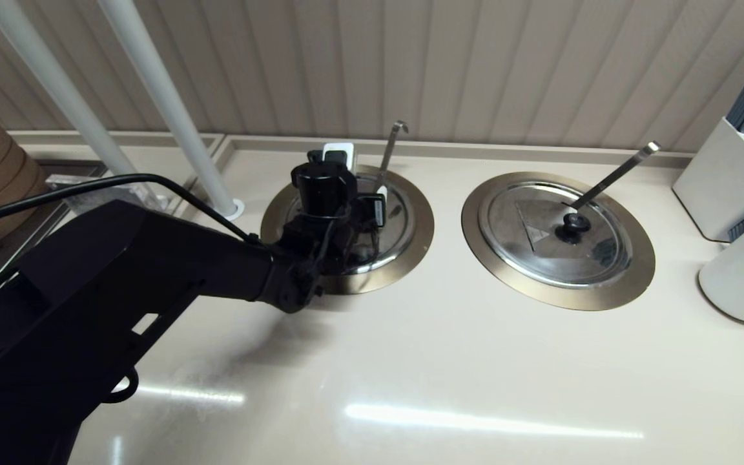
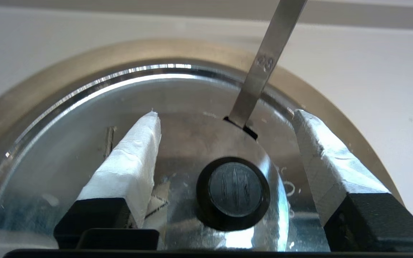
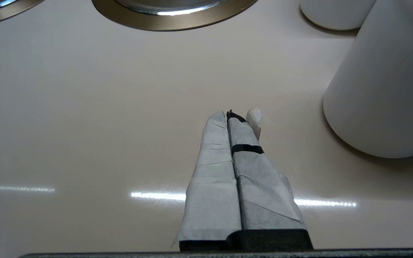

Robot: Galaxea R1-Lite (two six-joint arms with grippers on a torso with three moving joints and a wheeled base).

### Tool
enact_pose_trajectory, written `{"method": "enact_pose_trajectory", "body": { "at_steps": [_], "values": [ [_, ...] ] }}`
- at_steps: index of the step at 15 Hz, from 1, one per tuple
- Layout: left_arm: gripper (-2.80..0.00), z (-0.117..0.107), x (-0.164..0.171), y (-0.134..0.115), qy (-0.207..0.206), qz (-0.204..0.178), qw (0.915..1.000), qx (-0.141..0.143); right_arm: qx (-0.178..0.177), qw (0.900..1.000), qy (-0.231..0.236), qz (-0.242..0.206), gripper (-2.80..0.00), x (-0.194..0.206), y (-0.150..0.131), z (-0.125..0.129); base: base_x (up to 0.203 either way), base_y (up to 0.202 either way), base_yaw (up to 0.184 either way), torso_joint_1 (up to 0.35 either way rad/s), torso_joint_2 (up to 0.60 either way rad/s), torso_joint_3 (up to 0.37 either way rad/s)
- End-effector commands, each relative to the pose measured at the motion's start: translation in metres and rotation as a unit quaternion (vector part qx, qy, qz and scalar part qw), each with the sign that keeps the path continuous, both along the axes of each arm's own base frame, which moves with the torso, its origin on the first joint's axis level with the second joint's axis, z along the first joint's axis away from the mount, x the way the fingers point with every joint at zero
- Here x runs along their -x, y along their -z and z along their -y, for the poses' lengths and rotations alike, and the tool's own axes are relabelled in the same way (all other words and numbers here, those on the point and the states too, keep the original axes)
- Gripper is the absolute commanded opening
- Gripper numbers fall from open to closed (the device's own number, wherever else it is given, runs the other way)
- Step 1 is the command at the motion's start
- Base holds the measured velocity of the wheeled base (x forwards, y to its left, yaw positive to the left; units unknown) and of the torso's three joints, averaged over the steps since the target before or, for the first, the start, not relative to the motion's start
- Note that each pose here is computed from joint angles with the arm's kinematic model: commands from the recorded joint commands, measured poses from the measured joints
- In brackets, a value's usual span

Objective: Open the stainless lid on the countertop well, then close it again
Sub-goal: Open the lid

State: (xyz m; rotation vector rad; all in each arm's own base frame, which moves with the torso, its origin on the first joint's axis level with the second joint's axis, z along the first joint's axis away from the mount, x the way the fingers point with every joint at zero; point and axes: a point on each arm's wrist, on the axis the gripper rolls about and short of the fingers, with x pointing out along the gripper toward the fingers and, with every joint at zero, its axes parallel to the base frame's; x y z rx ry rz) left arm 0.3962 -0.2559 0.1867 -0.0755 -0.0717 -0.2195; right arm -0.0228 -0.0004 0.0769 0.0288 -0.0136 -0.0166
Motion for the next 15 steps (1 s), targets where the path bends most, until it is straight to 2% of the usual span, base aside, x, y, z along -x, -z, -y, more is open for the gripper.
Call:
{"method": "enact_pose_trajectory", "body": {
  "at_steps": [1, 3, 7, 10, 15],
  "values": [
    [0.0, 0.003, -0.002, 0.013, -0.003, 0.02, 0.9997, -0.009, 0.0, 1.0, 0.0, -0.002, -2.8, 0.0, 0.001, 0.0, 0.0, 0.0, 0.0, 0.0, 0.0, 0.0],
    [0.0, 0.003, -0.002, 0.02, -0.021, 0.014, 0.9996, -0.016, 0.0, 1.0, 0.0, -0.002, -2.8, 0.0, 0.001, 0.0, 0.0, 0.0, 0.0, 0.0, 0.0, 0.0],
    [0.0, 0.002, 0.0, 0.029, -0.023, -0.001, 0.9994, -0.025, 0.0, 1.0, 0.0, -0.002, -2.8, 0.0, 0.001, 0.0, 0.0, 0.0, 0.0, 0.0, 0.0, 0.0],
    [0.0, 0.003, -0.002, 0.023, -0.024, 0.01, 0.9995, -0.018, 0.0, 1.0, 0.0, -0.002, -2.8, 0.0, 0.001, 0.0, 0.0, 0.0, 0.0, 0.0, 0.0, 0.0],
    [0.0, 0.003, -0.008, 0.032, -0.026, 0.005, 0.9994, -0.022, 0.0, 1.0, 0.0, -0.002, -2.8, 0.0, 0.001, 0.0, 0.0, 0.0, 0.0, 0.0, 0.0, 0.0]
  ]
}}
